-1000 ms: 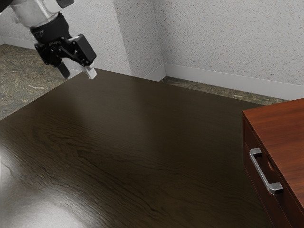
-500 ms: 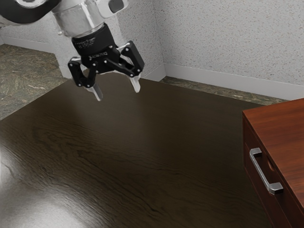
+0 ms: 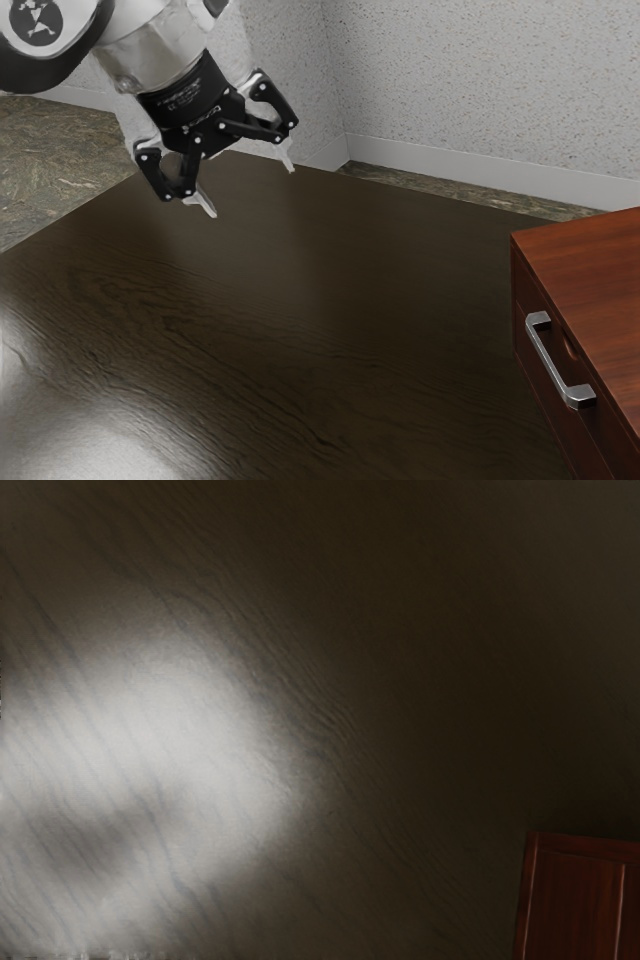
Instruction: Pull the drawer handle with one arm to open the drawer
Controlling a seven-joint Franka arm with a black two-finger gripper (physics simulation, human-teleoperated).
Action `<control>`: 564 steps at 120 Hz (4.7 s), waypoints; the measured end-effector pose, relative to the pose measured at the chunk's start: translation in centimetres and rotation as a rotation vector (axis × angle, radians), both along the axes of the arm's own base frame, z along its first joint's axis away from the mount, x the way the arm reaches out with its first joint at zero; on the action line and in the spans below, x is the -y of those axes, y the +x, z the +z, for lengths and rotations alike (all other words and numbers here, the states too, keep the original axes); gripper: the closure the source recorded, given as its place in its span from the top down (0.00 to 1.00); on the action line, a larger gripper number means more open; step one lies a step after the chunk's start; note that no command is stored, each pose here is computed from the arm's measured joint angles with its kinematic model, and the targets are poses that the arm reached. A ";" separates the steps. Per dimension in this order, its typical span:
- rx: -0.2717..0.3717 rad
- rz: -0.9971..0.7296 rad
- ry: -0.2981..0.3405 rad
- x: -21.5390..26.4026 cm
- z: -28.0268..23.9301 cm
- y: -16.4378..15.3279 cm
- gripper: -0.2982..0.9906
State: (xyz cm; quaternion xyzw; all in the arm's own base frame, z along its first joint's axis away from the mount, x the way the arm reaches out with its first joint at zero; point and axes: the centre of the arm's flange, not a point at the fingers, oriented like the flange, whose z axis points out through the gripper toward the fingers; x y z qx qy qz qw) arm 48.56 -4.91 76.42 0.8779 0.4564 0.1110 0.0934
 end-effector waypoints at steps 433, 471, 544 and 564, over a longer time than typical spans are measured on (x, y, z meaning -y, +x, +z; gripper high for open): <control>0.189 -0.325 -0.290 19.6 -20.7 6.4 0.43; 0.193 -0.306 -0.275 20.2 -21.4 6.6 0.40; 0.180 -0.272 -0.291 19.8 -22.1 6.7 0.30; 0.166 -0.272 -0.297 19.5 -22.5 6.7 0.30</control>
